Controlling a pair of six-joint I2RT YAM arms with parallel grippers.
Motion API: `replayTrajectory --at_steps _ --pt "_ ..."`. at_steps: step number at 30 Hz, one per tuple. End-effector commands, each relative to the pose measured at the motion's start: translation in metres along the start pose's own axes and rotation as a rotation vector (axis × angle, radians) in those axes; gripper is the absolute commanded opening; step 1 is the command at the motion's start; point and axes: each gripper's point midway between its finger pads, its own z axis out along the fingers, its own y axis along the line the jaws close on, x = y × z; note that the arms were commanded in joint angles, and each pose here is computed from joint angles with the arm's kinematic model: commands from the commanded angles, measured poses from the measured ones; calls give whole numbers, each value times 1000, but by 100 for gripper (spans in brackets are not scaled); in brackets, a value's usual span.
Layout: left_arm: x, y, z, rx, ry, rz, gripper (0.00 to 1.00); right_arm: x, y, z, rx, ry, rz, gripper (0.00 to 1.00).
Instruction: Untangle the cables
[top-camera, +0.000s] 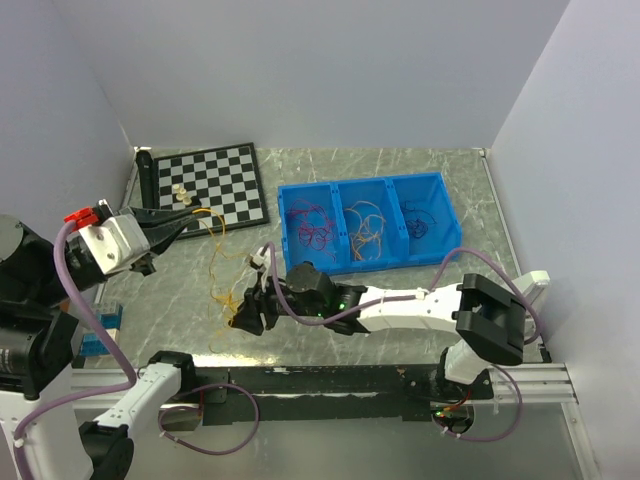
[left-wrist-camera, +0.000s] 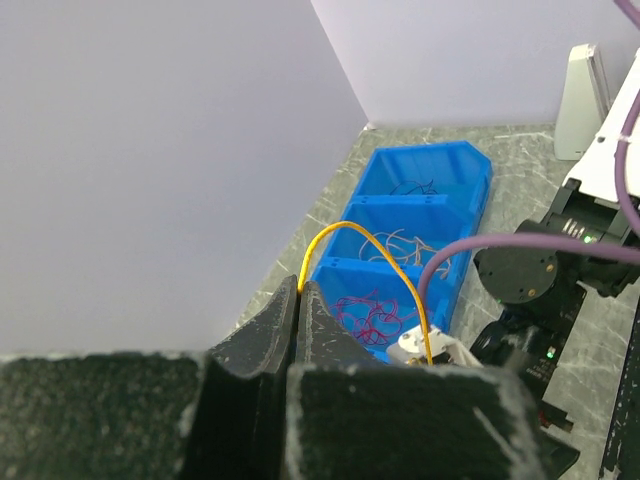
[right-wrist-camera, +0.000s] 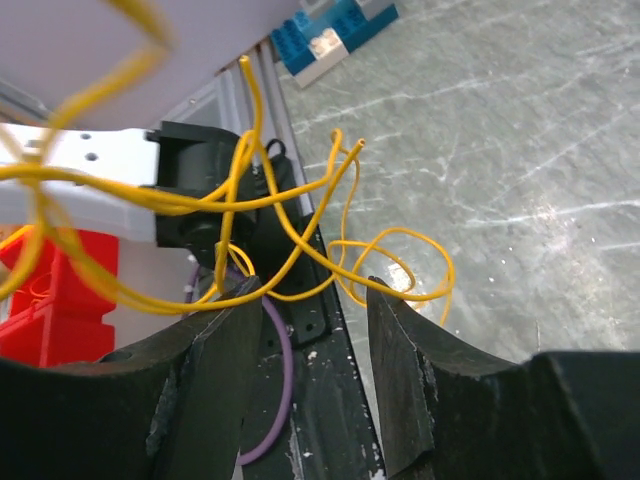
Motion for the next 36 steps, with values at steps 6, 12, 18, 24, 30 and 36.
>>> replayTrajectory --at_steps 6,12,18,24,30,36 --pt "-33 2 -4 0 -75 31 1 -11 -13 19 85 -4 -25 52" --pt "-38 3 -5 -10 -81 31 1 -11 -25 23 145 -18 2 45" --pt "-40 10 -7 -51 -81 47 1 -26 -43 -1 276 -89 -6 0" --pt "-58 67 -19 -365 -132 97 1 18 -102 -51 514 -76 112 0" --pt "-107 127 -55 -719 -250 207 1 77 -132 -91 669 4 251 0" --pt "-169 156 -91 -930 -429 281 1 106 -146 -125 818 43 360 0"
